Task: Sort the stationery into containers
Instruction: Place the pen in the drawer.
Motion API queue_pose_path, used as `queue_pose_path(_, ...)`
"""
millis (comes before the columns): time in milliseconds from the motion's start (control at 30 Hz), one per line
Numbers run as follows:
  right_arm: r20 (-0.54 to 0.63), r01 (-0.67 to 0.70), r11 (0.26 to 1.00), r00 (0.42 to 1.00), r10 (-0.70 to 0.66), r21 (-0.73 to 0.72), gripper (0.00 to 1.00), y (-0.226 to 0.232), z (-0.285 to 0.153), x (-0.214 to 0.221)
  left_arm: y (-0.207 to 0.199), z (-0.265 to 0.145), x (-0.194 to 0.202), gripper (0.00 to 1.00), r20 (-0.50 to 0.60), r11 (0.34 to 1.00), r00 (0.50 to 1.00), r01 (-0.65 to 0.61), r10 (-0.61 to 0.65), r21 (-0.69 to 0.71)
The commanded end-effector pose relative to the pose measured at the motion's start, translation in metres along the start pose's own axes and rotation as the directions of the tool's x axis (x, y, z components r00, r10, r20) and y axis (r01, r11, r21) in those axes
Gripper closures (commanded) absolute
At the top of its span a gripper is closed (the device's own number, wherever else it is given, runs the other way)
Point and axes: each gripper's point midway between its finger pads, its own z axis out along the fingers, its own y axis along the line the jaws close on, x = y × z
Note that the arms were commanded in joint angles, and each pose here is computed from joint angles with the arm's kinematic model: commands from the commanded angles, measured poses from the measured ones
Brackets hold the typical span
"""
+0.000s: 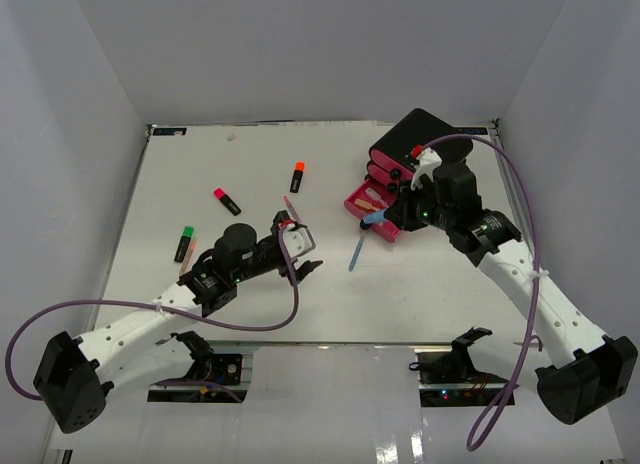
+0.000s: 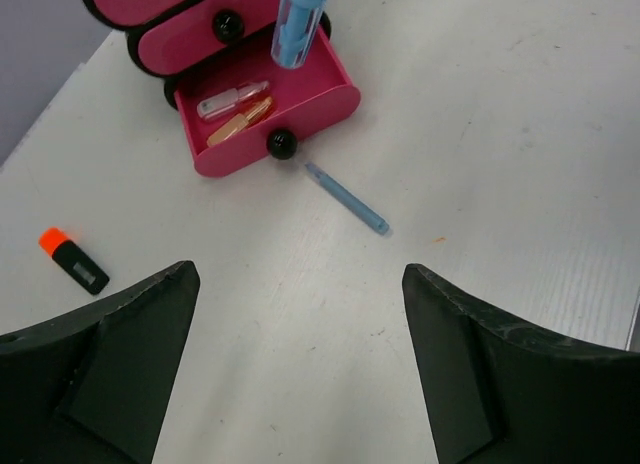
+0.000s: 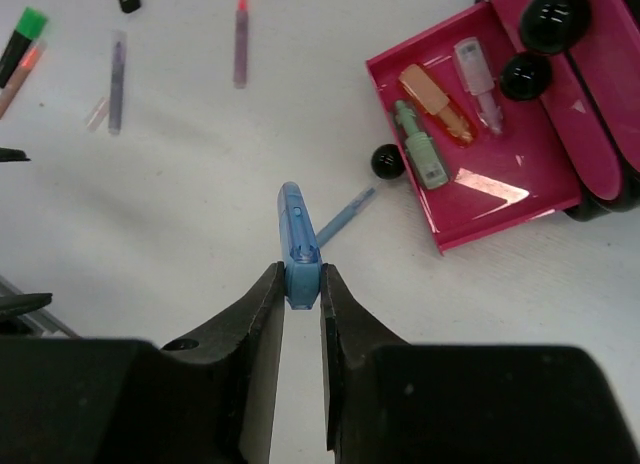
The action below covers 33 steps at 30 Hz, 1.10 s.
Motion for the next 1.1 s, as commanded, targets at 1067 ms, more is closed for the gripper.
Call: queue_pose_path(1067, 0.315, -0.086, 0.966, 0.949, 0.005, 0.244, 0.65, -0.098, 0.125, 0.006, 0.14, -0.032, 0.045, 0.02, 0.031, 0.646, 0.822, 0.469, -0.568, -0.602)
